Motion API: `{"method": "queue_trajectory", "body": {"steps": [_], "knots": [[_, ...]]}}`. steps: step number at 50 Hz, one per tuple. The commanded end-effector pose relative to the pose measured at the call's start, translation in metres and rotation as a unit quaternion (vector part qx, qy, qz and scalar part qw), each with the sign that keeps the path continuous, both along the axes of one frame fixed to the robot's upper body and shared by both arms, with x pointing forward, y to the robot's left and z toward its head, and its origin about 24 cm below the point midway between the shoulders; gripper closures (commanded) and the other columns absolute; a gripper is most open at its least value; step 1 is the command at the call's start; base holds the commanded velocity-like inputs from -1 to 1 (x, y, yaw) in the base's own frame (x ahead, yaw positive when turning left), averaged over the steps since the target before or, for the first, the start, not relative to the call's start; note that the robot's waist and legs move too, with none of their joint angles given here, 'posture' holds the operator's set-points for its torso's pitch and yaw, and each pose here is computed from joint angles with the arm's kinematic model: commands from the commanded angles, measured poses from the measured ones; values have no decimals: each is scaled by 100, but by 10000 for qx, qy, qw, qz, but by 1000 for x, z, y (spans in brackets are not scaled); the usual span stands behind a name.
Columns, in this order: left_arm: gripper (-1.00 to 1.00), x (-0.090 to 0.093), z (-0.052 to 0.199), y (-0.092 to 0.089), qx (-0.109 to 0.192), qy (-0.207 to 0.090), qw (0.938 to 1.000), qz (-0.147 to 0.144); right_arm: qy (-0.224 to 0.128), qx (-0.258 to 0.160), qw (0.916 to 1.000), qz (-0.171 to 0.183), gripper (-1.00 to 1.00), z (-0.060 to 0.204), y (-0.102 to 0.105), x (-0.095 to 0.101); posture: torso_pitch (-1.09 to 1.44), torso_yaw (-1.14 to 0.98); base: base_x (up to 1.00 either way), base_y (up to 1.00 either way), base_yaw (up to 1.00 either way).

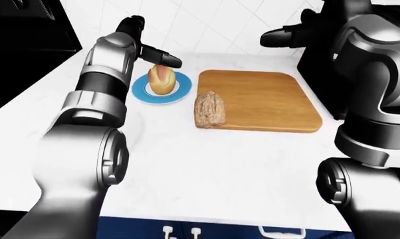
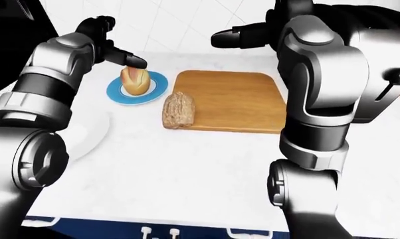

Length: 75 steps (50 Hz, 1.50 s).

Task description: Place all breads on the cutting board.

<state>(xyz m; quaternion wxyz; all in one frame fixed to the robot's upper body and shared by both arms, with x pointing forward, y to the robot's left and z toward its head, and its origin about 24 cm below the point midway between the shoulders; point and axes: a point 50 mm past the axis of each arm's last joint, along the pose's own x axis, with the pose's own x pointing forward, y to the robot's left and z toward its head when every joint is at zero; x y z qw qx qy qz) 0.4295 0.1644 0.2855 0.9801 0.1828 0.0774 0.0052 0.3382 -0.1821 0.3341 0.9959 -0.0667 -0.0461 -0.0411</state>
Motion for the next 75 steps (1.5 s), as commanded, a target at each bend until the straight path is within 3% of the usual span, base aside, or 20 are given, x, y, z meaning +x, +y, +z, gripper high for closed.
{"method": "queue_trajectory", "body": {"steps": [1,12,40,50,56,70,72,75], "knots": [[-100,-2,25,-2,30,-513,9987,-57,-444,-29,9990,-3,-100,20,1,-7,0,0,0,0,0],[-100,0,5,-1,34,-312,9995,-46,-507,-90,9987,18,-100,31,2,-7,0,0,0,0,0],[-100,4,-28,-8,637,-89,9978,-148,-476,-29,9989,5,-100,22,-4,-11,0,0,0,0,0],[-100,5,-33,-10,660,-62,9977,-172,-473,-20,9989,39,-100,20,-2,-12,0,0,0,0,0],[-80,5,-33,-12,665,-52,9976,-173,-472,-13,9989,42,-100,20,-1,-11,0,0,0,0,0],[-74,5,-37,-13,768,-41,9968,-206,-462,6,9989,42,-100,17,-1,-11,0,0,0,0,0],[-57,5,-36,-13,769,-50,9968,-202,-460,5,9989,51,-100,17,0,-11,0,0,0,0,0],[-55,5,-36,-13,766,-54,9968,-206,-458,9,9989,51,-100,17,0,-12,0,0,0,0,0]]}}
